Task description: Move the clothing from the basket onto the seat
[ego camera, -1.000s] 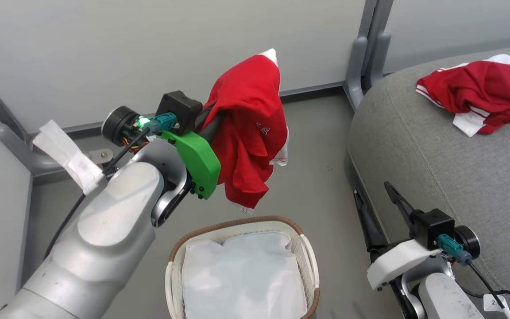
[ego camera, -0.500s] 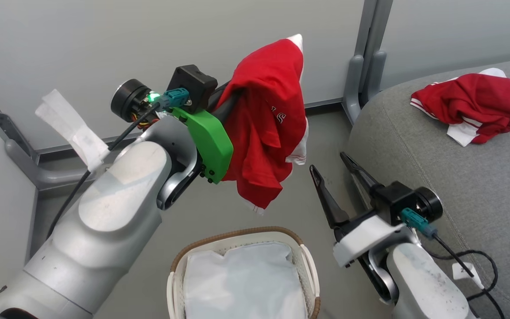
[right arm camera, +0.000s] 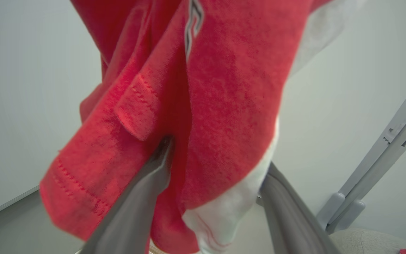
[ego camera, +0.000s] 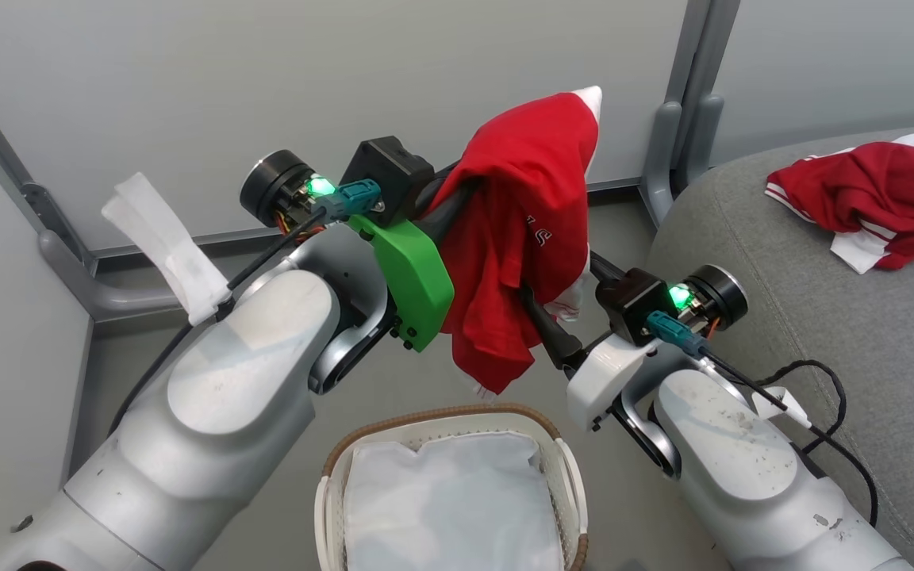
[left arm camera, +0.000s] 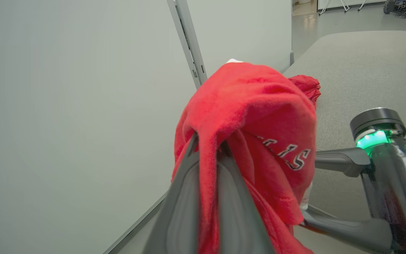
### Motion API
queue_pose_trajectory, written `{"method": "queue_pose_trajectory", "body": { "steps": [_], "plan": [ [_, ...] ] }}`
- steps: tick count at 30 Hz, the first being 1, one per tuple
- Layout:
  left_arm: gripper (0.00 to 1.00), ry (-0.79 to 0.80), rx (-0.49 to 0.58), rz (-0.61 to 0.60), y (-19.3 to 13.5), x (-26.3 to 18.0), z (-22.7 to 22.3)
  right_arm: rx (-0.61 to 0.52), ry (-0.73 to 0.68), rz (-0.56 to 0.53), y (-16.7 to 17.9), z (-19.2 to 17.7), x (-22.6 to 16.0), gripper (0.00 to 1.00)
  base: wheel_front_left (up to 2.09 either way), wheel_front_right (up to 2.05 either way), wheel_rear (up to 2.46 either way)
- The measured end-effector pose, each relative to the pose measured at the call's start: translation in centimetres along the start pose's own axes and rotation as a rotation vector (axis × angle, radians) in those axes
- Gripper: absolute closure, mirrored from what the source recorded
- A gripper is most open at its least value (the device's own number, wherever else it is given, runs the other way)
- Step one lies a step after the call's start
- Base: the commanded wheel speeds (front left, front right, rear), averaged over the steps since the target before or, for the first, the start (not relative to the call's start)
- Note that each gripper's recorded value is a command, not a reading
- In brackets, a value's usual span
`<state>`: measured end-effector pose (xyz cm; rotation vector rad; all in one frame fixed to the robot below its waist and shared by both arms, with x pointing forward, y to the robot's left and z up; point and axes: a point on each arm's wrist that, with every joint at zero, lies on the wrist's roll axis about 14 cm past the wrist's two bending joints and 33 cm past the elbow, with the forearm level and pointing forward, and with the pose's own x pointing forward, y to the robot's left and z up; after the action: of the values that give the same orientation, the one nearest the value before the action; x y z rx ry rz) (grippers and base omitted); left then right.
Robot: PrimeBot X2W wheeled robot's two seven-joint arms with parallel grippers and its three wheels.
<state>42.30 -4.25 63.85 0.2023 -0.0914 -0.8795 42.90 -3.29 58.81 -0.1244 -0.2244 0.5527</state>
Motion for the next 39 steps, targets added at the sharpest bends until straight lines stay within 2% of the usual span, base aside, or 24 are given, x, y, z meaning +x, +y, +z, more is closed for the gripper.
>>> {"method": "queue_pose_trajectory", "body": {
  "steps": [4,5,6,7,8,13,14,15,16,26,39],
  "plan": [
    [1.00,0.003,-0.006,-0.004,-0.4,-0.4,-0.3,-0.004,0.022,0.054,1.2,-0.4,0.9,0.00,0.00,0.00,0.00],
    [1.00,0.005,-0.010,-0.002,-0.3,-0.6,-0.5,-0.001,0.024,0.067,1.5,-0.4,1.1,0.60,0.00,0.00,0.00],
    [1.00,0.010,-0.017,0.006,-0.3,-0.8,-0.7,0.003,0.025,0.077,1.8,-0.3,1.3,0.73,0.00,0.00,0.00],
    [1.00,0.013,-0.024,0.013,-0.1,-0.9,-1.0,0.007,0.030,0.087,2.1,-0.4,1.4,0.97,0.00,0.00,0.00],
    [1.00,0.017,-0.028,0.018,0.0,-1.1,-1.2,0.011,0.033,0.093,2.3,-0.5,1.4,1.00,0.00,0.00,0.00],
    [1.00,0.032,-0.065,0.068,0.9,-2.1,-2.7,0.027,0.039,0.107,2.7,-0.7,1.5,1.00,0.00,0.00,0.00],
    [0.60,0.035,-0.070,0.076,1.0,-2.2,-3.0,0.028,0.040,0.106,2.6,-0.8,1.5,1.00,0.00,0.00,0.00],
    [0.37,0.036,-0.076,0.082,1.1,-2.4,-3.3,0.030,0.041,0.104,2.5,-0.8,1.4,1.00,0.00,0.00,0.00],
    [0.00,0.036,-0.087,0.093,1.2,-2.5,-3.7,0.032,0.040,0.099,2.3,-0.8,1.4,1.00,0.00,0.00,0.00],
    [0.00,0.061,-0.168,0.133,0.4,-3.7,-7.8,0.047,0.022,0.001,-1.2,-0.4,0.6,1.00,0.00,0.00,0.00],
    [0.00,0.078,-0.298,0.028,-6.1,-2.6,-11.4,-0.013,0.038,-0.170,-7.5,-1.0,-3.2,1.00,0.00,0.00,0.00]
  ]
}}
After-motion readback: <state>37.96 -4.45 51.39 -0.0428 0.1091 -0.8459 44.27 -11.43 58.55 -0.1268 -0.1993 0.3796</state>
